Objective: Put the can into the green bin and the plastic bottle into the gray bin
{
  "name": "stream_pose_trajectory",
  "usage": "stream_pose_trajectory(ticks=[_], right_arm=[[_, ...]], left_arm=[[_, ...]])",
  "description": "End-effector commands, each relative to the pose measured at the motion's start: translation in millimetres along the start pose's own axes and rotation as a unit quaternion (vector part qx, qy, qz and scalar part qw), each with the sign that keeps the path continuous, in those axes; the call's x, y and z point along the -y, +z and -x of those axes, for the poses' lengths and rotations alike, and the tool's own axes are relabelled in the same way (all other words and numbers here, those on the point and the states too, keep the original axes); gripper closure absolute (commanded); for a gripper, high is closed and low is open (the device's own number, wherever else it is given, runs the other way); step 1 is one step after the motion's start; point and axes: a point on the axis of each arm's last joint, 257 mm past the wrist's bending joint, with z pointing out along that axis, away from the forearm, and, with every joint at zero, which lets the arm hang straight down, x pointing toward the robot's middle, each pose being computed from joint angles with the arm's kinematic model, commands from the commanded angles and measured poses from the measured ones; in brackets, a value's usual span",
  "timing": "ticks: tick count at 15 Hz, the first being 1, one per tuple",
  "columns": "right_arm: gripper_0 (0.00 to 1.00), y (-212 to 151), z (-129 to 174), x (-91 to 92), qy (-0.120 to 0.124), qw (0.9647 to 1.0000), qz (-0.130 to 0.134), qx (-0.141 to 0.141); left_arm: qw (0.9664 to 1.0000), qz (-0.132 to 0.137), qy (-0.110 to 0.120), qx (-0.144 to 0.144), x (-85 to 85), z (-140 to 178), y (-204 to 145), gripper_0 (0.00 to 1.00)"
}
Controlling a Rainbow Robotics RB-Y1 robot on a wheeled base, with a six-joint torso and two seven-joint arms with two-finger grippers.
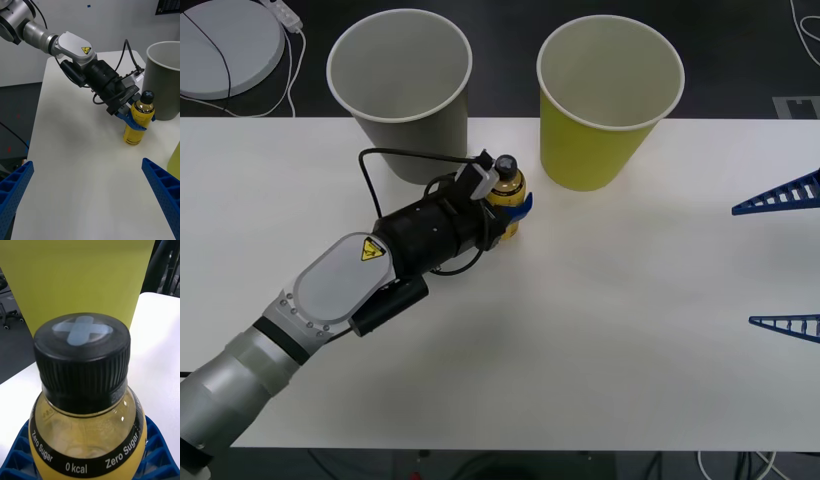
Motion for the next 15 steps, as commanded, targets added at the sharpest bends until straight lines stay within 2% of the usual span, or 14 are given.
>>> stream_pose_trajectory(ticks=[1,9,15], right_arm=[[0.00,0.0,0.0,0.0,0.000,1.0000,0.000,0.000],[0.00,0.0,0.0,0.0,0.000,1.0000,0.000,0.000],[0.00,0.0,0.0,0.0,0.000,1.0000,0.000,0.000]], left_arm=[[1.0000,-0.001,0.000,0.003,-1.2,4.2,-1.0,1.00],[0.9998,-0.015,-0.012,0.007,-3.8,13.1,-6.6,1.00],[0.9995,-0.015,-0.026,0.004,-10.7,10.2,-13.7,1.00]])
